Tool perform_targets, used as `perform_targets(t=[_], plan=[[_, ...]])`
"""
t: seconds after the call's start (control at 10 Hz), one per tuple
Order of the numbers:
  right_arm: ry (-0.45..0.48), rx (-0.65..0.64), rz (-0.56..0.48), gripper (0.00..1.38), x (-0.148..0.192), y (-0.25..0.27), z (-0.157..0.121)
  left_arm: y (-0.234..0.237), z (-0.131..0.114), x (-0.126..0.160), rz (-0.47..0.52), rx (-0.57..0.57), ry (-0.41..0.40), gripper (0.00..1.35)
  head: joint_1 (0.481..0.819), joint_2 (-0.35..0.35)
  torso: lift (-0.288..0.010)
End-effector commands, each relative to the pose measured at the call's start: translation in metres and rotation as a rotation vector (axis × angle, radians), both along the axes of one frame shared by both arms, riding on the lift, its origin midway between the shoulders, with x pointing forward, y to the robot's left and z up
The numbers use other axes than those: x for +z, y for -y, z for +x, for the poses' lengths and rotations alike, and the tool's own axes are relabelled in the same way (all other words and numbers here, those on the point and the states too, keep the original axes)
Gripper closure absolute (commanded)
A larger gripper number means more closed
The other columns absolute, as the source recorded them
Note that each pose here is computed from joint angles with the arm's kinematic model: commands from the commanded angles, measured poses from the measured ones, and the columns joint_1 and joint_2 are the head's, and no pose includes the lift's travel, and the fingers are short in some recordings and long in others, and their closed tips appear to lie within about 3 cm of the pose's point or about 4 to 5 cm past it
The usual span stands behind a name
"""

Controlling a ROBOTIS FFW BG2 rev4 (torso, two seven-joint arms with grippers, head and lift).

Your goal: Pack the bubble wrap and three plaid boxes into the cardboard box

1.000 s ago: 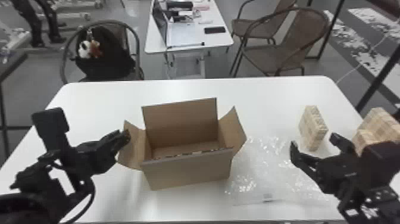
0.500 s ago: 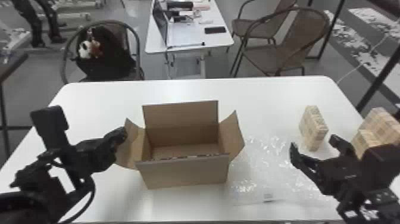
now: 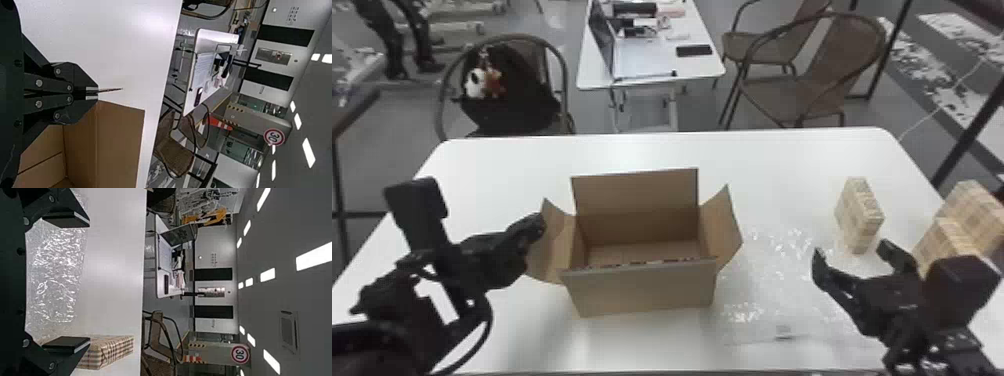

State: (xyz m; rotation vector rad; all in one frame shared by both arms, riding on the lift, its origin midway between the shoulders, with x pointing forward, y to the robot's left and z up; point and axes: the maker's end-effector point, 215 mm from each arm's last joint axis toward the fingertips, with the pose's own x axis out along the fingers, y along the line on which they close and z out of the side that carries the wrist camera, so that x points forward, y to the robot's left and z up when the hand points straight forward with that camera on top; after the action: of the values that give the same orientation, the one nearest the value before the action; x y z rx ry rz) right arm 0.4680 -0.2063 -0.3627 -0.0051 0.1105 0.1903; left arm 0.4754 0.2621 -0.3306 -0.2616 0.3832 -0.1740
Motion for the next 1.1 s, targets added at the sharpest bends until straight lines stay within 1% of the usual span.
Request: perform_targets(t=[0.0, 0.1, 0.2, 0.3, 0.4, 0.6, 0.7, 0.8, 0.9, 1.0], plan=[[-0.042, 0.016, 0.013, 0.23, -0.024, -0.012, 0.002, 0.001, -0.001, -0.004, -0.006, 0.001, -0.006, 1.21, 0.695, 0.065, -0.132], [-0.062, 0.007, -0.007, 0.22, -0.037, -0.018, 0.006, 0.003, -0.001, -0.005, -0.008, -0.001, -0.006, 1.21, 0.695, 0.071, -0.132], [-0.073, -0.034, -0.025, 0.23, -0.044, -0.016, 0.007, 0.005, 0.000, -0.005, -0.010, -0.005, -0.004, 1.22, 0.695, 0.074, -0.132], [-0.118, -0.075, -0.049, 0.23, -0.056, -0.013, 0.009, 0.007, 0.000, -0.007, -0.012, -0.009, -0.007, 1.22, 0.695, 0.072, -0.132], [-0.181, -0.091, -0.045, 0.23, -0.071, -0.016, 0.011, 0.011, 0.001, -0.008, -0.015, -0.015, -0.010, 1.21, 0.695, 0.069, -0.132], [-0.258, -0.116, -0.072, 0.23, -0.089, -0.017, 0.014, 0.018, 0.002, -0.014, -0.022, -0.028, -0.018, 1.22, 0.695, 0.068, -0.132], [-0.302, -0.112, -0.070, 0.23, -0.099, -0.021, 0.019, 0.019, 0.001, -0.015, -0.023, -0.029, -0.021, 1.22, 0.695, 0.066, -0.132], [-0.345, -0.096, -0.087, 0.27, -0.105, -0.026, 0.020, 0.020, 0.003, -0.014, -0.023, -0.030, -0.018, 1.22, 0.695, 0.064, -0.132], [-0.372, -0.108, -0.084, 0.53, -0.110, -0.025, 0.016, 0.018, 0.003, -0.013, -0.022, -0.027, -0.015, 1.22, 0.695, 0.069, -0.132], [-0.374, -0.109, -0.075, 0.75, -0.109, -0.026, 0.016, 0.018, 0.002, -0.014, -0.022, -0.027, -0.017, 1.22, 0.695, 0.072, -0.132]])
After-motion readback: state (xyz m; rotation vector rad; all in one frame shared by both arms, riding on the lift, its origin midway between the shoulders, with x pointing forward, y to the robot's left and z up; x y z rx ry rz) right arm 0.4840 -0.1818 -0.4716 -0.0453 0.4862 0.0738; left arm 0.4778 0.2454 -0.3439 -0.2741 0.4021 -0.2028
